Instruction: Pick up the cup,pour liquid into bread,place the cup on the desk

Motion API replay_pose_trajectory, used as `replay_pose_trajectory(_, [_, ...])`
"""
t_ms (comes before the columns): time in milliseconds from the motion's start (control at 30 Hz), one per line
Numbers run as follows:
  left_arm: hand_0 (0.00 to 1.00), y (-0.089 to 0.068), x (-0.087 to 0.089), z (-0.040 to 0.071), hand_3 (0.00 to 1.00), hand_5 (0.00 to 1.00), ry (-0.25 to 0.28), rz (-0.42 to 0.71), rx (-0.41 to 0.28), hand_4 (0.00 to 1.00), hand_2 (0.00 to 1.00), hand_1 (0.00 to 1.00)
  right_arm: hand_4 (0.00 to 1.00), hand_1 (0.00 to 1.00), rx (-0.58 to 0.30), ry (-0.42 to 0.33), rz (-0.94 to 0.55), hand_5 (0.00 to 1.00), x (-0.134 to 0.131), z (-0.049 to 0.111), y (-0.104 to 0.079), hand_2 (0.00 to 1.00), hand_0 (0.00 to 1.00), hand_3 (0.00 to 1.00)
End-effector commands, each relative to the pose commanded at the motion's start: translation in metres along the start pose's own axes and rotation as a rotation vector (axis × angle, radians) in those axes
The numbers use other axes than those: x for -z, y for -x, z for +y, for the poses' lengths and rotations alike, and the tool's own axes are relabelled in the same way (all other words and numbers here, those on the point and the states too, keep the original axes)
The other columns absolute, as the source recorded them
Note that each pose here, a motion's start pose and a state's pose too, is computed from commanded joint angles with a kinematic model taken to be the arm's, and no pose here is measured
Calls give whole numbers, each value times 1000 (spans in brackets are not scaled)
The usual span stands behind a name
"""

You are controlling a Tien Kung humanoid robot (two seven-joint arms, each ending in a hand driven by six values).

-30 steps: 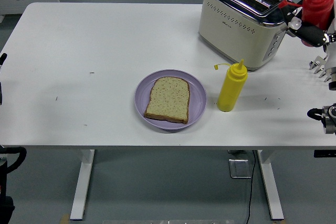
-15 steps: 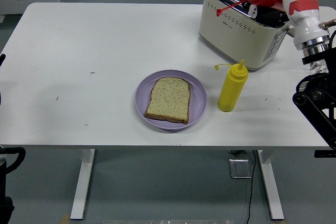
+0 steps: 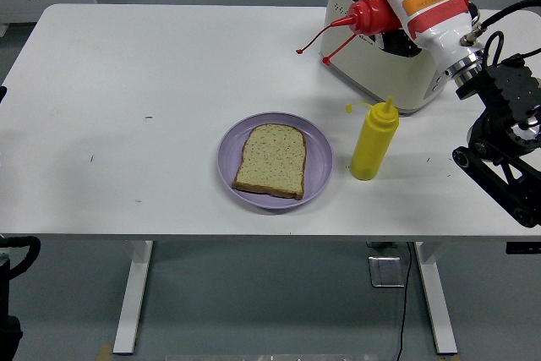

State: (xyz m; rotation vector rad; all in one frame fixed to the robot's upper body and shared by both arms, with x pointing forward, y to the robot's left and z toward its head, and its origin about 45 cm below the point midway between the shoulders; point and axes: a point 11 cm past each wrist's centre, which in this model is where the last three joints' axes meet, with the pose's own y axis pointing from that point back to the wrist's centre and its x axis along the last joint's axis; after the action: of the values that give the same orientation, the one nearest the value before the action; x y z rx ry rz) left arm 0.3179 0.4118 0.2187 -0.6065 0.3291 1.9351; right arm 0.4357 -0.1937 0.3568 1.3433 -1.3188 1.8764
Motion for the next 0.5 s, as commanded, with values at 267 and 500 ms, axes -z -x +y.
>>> replay_pose_trajectory(267, [714,-1,-2,0,687,998,4,0,-3,660,775,750,764,19,-65,19,13,203,-14,-6,-25,195,2,362])
replay_pose_trajectory(500, [714,1,-1,-1,687,998,3,5,2,661,775,750,762,20,105,-113,83,207,15,4,12,198,2,364])
